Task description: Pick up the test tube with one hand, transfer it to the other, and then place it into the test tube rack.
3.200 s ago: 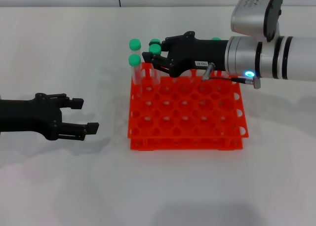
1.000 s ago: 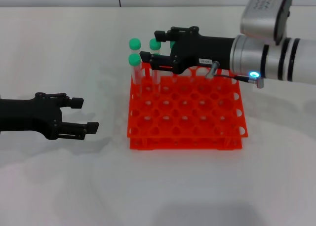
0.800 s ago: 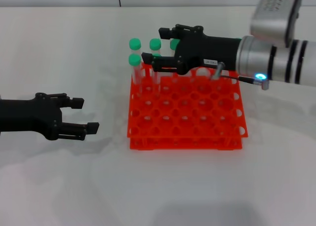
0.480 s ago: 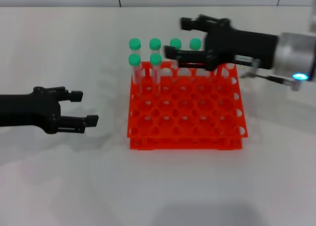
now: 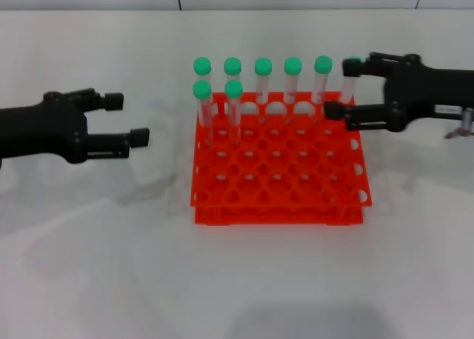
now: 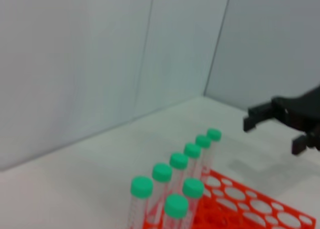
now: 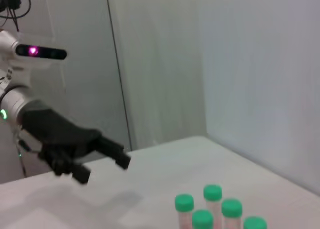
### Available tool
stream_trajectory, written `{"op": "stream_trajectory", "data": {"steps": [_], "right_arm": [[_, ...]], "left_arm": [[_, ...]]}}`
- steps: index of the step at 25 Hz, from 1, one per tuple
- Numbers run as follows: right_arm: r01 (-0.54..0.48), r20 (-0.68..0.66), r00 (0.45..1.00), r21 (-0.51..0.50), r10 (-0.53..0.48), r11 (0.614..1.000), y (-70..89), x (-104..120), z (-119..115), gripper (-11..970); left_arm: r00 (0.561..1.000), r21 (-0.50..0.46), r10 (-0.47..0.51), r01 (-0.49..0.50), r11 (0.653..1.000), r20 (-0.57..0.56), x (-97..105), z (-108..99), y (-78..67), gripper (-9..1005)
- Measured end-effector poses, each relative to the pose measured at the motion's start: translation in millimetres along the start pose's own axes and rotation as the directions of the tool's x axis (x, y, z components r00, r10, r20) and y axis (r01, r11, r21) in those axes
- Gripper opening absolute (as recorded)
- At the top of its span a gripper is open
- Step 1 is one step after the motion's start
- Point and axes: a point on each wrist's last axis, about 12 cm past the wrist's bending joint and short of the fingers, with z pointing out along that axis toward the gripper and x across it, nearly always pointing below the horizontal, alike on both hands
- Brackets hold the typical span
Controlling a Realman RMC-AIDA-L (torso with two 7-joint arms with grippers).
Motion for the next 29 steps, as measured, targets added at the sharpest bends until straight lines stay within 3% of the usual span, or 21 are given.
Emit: {"op": "stream_trajectory", "data": {"steps": [9,18,29], "right_arm": [[-0.005,-0.011,1.000,0.011,0.005,1.000,-2.8,3,-19,860],[-0.025,-0.096,0.995,0.004,0.025,1.000,-0.9,12,-12,855],[-0.024,-0.092,0.995,-0.006,0.023,1.000,1.6,10,-8,846]], "left_arm": [[0.999,-0.003,-0.013,0.013,1.000,0.044,-1,-1,-1.5,880],[0.998,0.029,-0.006,0.004,1.000,0.057,-4,1,-4.7,880],[0.998,0.054,0.008,-0.011,0.998,0.056,-9,1,-5.3,880]]}}
